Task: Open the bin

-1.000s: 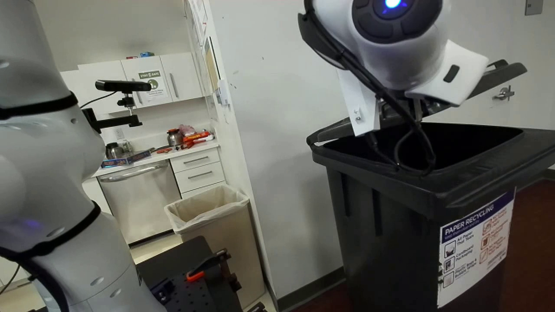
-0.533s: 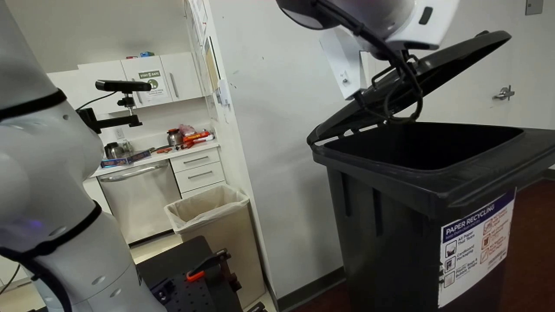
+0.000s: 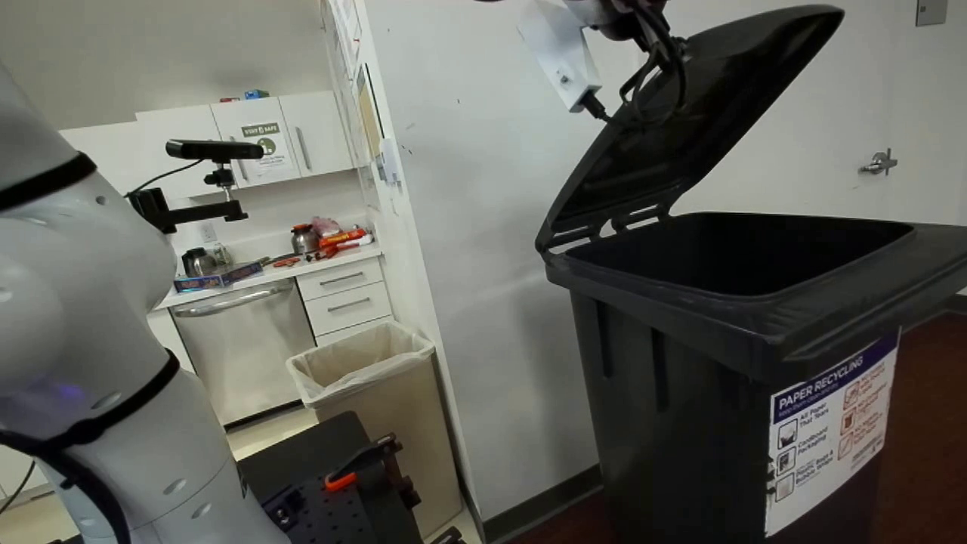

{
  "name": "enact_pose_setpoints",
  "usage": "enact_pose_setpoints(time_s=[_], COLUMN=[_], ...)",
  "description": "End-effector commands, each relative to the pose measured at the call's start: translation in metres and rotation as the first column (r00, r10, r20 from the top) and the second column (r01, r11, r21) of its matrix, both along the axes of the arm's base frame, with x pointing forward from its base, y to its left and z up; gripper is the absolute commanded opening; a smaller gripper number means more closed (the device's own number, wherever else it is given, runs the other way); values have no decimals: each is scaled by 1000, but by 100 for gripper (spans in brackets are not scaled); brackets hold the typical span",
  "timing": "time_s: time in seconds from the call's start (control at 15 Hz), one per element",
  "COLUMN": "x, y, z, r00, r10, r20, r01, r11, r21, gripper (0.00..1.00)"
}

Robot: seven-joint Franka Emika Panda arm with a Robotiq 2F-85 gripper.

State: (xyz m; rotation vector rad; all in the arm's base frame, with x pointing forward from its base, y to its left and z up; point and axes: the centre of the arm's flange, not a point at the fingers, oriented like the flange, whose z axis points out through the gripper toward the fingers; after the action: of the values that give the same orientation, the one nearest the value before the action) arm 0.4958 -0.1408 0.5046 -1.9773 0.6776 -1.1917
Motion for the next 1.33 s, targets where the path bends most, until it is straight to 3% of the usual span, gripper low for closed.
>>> enact_pose_setpoints(time_s=[0.0,0.33,0.4,0.53,1.0,1.27], x=[1,0,0,-1,15,26], y=[5,11,11,20,72,110], z=[6,15,15,22,79,107], r00=[1000,1000,1000,1000,997,989], r10=[-3,-4,-4,-11,79,135], r20=[6,17,17,11,-15,-53], r01=[3,4,4,11,-80,-143], r11=[1000,1000,1000,999,989,968], r21=[-5,-10,-9,-32,-124,-205], gripper=[11,11,3,3,3,3])
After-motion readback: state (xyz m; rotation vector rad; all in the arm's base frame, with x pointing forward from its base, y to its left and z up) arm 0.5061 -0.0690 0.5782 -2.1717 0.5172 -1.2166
